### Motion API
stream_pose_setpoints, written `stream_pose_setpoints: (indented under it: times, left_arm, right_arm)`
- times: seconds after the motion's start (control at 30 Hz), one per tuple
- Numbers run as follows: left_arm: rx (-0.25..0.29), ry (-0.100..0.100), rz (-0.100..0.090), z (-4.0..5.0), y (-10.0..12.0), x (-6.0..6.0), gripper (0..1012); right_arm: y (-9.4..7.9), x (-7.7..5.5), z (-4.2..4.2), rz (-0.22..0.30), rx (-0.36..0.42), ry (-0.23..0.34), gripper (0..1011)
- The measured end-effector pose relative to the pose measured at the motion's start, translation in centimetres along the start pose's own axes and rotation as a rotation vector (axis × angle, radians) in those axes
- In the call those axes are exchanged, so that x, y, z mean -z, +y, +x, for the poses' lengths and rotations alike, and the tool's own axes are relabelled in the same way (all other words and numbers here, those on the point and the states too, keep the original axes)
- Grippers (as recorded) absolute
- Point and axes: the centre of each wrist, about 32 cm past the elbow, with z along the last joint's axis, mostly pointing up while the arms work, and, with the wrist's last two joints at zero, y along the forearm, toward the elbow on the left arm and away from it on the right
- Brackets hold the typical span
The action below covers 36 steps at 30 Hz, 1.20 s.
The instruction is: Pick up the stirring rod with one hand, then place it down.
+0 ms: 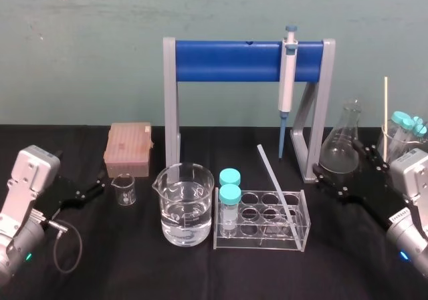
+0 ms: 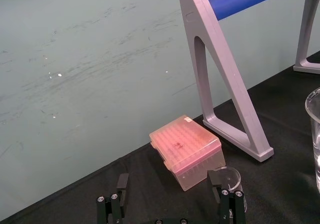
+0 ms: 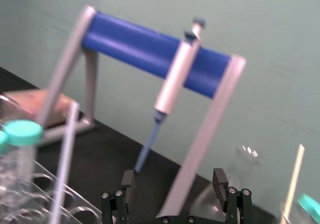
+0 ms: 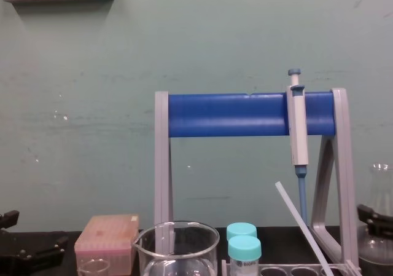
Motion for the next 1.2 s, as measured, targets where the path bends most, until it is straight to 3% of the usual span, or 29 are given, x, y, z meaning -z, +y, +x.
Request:
stream_pose_setpoints:
  times: [0.23,0.6,0.9,1.2]
  left_arm:
    - [0.000,0.000,0.000,0.00,0.0,0.0,1000]
    - [0.000,0.000,0.000,0.00,0.0,0.0,1000]
    - [0.000,0.000,0.000,0.00,0.0,0.0,1000]
    - [0.000,0.000,0.000,0.00,0.0,0.0,1000]
  right_arm:
    - [0.2,-0.8,-0.69,0.092,-0.102,-0.035,1003]
    - [2.1,-0.9,-1.07,0.139,-0.245,-0.011,1003]
    - [3.7,-0.5,-0.73,0.111,-0.329,0.123,1003]
    - [4.8,0.0,0.02,0.031,-0.382,0.328,1003]
